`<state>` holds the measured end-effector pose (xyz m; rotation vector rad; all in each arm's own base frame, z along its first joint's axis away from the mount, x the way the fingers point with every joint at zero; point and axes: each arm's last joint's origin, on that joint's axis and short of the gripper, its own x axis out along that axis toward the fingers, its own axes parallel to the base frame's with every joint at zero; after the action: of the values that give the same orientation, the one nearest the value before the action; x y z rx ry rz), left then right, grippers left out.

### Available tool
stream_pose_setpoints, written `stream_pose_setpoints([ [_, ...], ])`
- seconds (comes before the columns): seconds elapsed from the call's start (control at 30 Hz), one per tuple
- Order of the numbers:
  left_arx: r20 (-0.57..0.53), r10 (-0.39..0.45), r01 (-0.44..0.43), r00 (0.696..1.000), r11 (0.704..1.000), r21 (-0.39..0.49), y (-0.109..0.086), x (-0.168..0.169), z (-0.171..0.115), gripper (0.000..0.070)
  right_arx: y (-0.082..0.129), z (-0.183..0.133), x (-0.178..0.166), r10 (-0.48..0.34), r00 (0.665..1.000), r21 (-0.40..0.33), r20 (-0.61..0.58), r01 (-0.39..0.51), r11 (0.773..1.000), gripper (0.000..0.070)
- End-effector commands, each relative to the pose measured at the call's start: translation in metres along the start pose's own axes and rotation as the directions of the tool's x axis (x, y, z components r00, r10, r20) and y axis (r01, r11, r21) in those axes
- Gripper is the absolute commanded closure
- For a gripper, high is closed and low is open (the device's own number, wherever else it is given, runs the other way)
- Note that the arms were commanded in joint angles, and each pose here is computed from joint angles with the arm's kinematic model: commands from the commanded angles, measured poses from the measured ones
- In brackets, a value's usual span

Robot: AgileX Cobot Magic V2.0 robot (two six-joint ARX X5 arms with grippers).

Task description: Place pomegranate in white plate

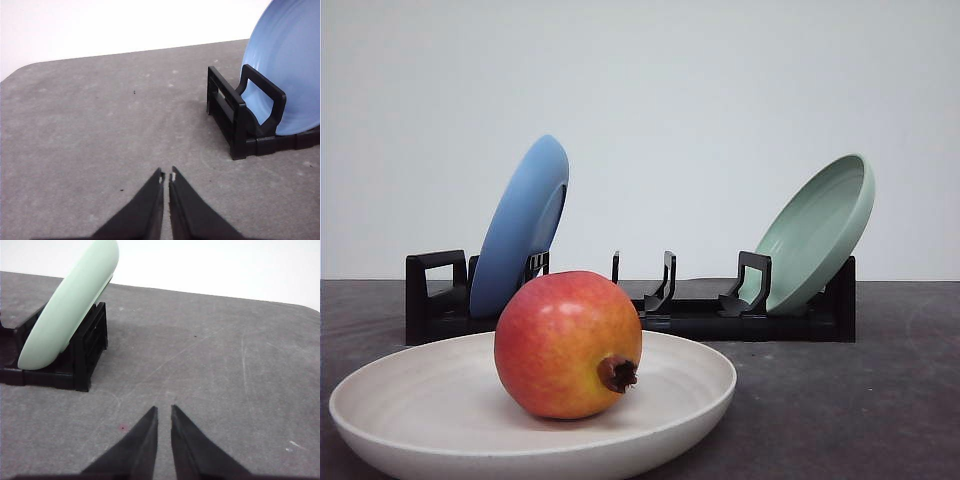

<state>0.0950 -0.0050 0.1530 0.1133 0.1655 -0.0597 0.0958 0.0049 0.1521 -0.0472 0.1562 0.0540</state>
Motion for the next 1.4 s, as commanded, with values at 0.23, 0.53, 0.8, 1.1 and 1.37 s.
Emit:
stream_pose_setpoints([
  [0.23, -0.010, 0.000, 0.000, 1.000, 1.000, 0.006, -0.0003, 0.0011, -0.0037, 0.0700, -0.0001, 0.0001, 0.0002, -0.002, 1.000, 0.017, 0.008, 0.002, 1.000, 0.0653],
  [0.53, -0.011, 0.000, 0.000, 1.000, 1.000, 0.006, -0.0003, 0.0011, -0.0037, 0.0700, -0.0001, 0.0001, 0.0002, -0.002, 1.000, 0.017, 0.008, 0.002, 1.000, 0.0653],
  [0.8, -0.011, 0.000, 0.000, 1.000, 1.000, 0.006, -0.0003, 0.0011, -0.0037, 0.0700, -0.0001, 0.0001, 0.0002, -0.002, 1.000, 0.017, 0.008, 0.002, 1.000, 0.0653],
  [1.1, -0.010, 0.000, 0.000, 1.000, 1.000, 0.006, -0.0003, 0.0011, -0.0037, 0.0700, -0.0001, 0.0001, 0.0002, -0.002, 1.000, 0.017, 0.008, 0.002, 1.000, 0.0653],
  [1.37, -0.011, 0.000, 0.000, 1.000, 1.000, 0.006, -0.0003, 0.0011, -0.0037, 0.0700, -0.0001, 0.0001, 0.0002, -0.002, 1.000, 0.017, 0.008, 0.002, 1.000, 0.0653],
])
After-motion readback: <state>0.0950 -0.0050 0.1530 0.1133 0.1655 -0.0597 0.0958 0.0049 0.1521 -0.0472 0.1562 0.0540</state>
